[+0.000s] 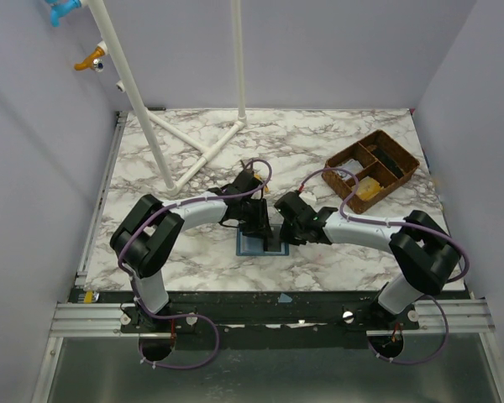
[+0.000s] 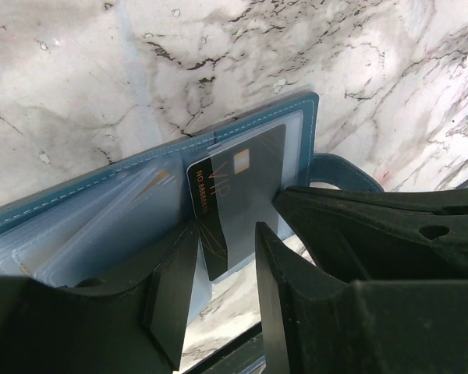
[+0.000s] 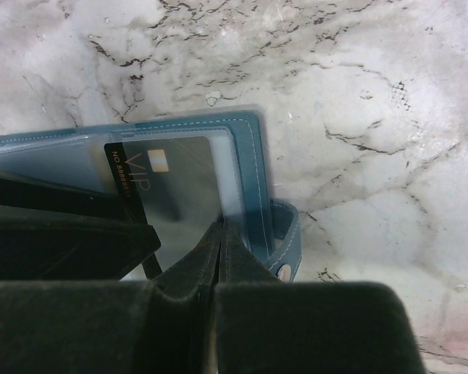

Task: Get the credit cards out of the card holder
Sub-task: Remove the credit card from the card holder.

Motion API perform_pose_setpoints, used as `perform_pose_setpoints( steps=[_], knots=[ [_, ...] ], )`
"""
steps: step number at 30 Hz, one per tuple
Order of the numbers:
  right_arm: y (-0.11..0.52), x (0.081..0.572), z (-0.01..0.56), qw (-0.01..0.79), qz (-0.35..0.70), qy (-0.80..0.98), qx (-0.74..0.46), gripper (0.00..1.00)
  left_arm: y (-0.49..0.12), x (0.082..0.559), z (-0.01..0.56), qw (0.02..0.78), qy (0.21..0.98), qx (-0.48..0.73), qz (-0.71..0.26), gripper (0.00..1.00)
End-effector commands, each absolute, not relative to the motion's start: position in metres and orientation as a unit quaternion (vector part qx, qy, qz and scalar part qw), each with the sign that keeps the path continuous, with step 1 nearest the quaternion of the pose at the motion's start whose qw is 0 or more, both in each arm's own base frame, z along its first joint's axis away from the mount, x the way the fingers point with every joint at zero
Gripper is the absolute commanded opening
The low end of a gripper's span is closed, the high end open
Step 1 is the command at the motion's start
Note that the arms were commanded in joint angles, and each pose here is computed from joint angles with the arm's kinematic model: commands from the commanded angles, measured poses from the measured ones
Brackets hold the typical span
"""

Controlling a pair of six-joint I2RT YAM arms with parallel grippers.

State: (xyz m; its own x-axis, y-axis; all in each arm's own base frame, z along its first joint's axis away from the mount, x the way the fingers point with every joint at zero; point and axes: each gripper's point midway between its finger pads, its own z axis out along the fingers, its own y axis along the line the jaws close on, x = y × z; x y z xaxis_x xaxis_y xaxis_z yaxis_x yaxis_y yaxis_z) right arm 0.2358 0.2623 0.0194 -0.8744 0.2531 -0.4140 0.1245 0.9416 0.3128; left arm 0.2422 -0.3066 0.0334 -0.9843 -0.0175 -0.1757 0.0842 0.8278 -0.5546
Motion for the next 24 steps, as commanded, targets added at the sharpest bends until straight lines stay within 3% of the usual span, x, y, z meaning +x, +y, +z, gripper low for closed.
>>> perform_pose_setpoints(
  steps=[1, 9, 24],
  knots=[
    [0.247, 0.212, -0.024, 0.176, 0.105, 0.975, 0.09, 0.01, -0.3, 0.235, 0.025, 0.076, 0.957, 0.022, -0.279, 0.38],
    [0.253, 0.209, -0.03, 0.163, 0.118, 0.976, 0.085, 0.01, -0.318, 0.233, 0.052, 0.075, 0.936, 0.017, -0.343, 0.36],
    [0.254, 0.204, -0.037, 0.153, 0.121, 0.977, 0.087, 0.01, -0.328, 0.228, 0.074, 0.062, 0.91, 0.0, -0.41, 0.21]
  ],
)
